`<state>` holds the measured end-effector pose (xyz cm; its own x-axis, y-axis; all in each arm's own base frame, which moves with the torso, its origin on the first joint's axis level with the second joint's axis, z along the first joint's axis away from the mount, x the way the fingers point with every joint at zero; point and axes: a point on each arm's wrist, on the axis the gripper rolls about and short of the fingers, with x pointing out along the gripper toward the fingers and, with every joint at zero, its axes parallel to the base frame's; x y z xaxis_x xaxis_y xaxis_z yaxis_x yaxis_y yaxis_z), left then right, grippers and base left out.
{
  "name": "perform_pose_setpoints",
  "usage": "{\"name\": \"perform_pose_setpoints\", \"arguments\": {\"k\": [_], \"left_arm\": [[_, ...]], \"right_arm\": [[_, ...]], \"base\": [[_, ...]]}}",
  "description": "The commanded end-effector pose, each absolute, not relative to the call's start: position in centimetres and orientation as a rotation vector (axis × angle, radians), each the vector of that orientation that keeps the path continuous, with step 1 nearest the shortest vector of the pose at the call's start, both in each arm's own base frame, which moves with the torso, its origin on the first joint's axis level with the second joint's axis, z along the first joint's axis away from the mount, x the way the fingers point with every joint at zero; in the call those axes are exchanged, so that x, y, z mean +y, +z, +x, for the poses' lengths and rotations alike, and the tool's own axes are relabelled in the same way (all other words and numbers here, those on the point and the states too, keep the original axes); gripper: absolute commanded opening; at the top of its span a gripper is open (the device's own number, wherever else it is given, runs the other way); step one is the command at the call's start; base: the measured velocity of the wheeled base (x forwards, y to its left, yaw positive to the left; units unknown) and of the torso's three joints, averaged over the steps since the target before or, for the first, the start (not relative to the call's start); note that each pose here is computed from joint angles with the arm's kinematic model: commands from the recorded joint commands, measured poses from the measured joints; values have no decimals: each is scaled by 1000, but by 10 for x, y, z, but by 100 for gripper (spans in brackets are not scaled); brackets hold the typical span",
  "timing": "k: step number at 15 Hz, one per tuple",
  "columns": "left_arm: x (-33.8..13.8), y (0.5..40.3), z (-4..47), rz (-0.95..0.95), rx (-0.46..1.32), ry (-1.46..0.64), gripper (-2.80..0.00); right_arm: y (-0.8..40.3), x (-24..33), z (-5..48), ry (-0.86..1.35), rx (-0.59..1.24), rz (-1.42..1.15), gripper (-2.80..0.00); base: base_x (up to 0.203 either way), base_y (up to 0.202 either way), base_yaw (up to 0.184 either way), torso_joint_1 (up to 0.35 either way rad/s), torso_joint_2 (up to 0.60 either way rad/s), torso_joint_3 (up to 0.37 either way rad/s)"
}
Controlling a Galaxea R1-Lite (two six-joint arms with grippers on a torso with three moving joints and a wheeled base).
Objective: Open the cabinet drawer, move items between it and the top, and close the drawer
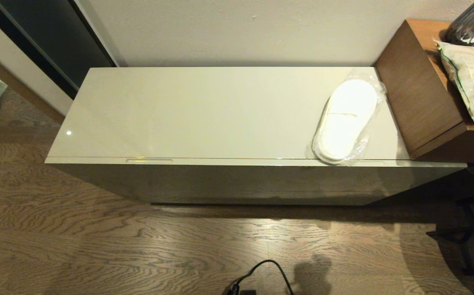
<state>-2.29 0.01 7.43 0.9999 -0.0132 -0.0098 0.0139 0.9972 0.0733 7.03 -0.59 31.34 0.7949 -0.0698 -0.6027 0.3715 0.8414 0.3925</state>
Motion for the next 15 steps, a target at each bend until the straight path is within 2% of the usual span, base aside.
{"name": "perform_pose_setpoints", "arguments": {"k": [1,3,10,13,15], "left_arm": [[0,74,-23,75,12,-14,-280],[0,74,-23,74,11,-14,-280],[0,74,-23,74,11,-13,-280],[0,74,-23,75,10,-14,-280],[0,74,-23,74,10,-14,-280]], "right_arm": [[289,1,-15,-233,588,477,-280],[270,2,-33,-236,650,441,-280],[240,6,-76,-139,573,390,-280],[217,9,-83,-57,611,415,-280],[211,8,-72,-48,573,415,-280]], "base": [[0,0,0,0,0,0],[0,0,0,0,0,0],[0,0,0,0,0,0],[0,0,0,0,0,0],[0,0,0,0,0,0]]}}
